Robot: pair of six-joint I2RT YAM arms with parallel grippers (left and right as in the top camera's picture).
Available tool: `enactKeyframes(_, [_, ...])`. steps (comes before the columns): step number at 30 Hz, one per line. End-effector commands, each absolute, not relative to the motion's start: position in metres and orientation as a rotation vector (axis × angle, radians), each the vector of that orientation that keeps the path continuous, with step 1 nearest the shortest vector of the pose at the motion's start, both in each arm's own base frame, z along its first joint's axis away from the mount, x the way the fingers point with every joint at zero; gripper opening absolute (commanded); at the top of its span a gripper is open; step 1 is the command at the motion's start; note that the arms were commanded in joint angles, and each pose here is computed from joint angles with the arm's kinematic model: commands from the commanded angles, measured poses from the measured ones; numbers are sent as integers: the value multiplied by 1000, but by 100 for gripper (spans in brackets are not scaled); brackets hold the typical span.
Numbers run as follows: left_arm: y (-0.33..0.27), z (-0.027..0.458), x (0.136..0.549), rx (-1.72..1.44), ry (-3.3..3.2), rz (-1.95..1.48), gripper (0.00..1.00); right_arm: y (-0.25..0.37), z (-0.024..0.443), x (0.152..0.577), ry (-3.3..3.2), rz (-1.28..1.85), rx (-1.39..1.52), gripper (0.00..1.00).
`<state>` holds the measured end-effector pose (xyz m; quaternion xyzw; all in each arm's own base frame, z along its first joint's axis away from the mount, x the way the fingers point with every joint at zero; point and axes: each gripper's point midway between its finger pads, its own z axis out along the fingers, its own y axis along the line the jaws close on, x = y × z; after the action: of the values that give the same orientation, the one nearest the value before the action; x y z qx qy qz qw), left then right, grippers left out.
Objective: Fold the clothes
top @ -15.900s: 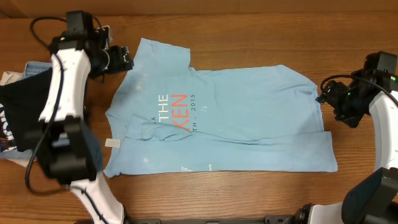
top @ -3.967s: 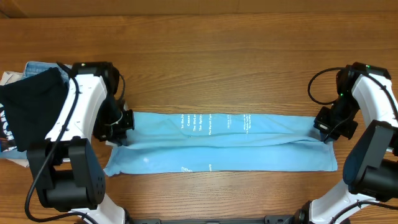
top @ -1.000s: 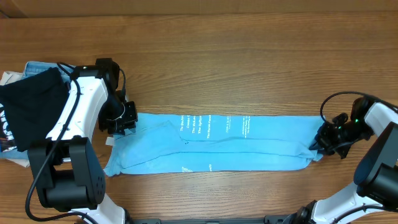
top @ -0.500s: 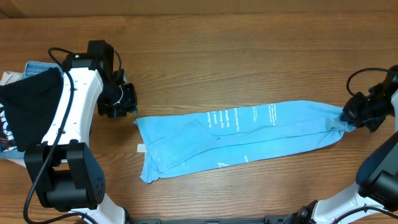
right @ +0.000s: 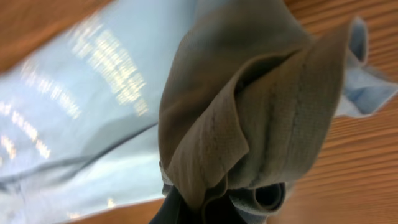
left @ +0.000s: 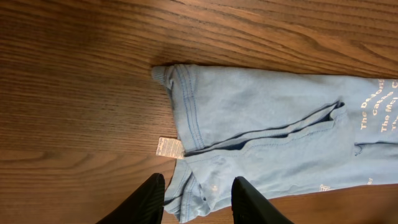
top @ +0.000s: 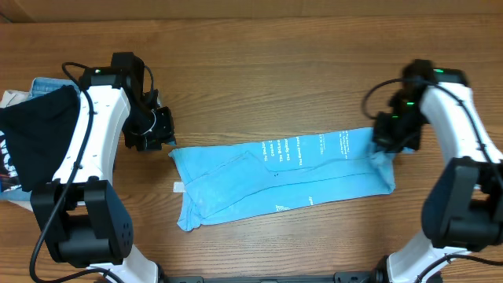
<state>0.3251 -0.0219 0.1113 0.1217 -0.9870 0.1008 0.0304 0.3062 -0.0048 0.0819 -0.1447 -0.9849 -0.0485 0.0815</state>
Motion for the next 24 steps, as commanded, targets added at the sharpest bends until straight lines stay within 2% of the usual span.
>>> enactKeyframes(1, [-23, 120, 330, 355, -3076, 339, 39, 23, 88, 309, -2975, -124, -283, 4])
enactKeyframes(7, [-26, 121, 328, 355, -3060, 363, 39, 81, 88, 297, -2971, -101, -42, 4])
enactKeyframes(16, [-26, 121, 326, 355, -3055, 362, 38, 136, 86, 287, -2996, -98, 230, 5])
enactKeyframes(17, [-26, 121, 326, 355, -3053, 362, 38, 140, 86, 286, -2998, -99, 250, 8])
enactKeyframes(19, [-26, 121, 326, 355, -3052, 362, 38, 146, 85, 283, -2992, -95, 284, 23])
enactKeyframes(20, [-26, 121, 326, 351, -3053, 361, 38, 147, 84, 281, -2988, -92, 294, 27])
enactKeyframes(24, [-26, 121, 326, 350, -3053, 361, 38, 142, 83, 282, -2998, -32, 304, 27])
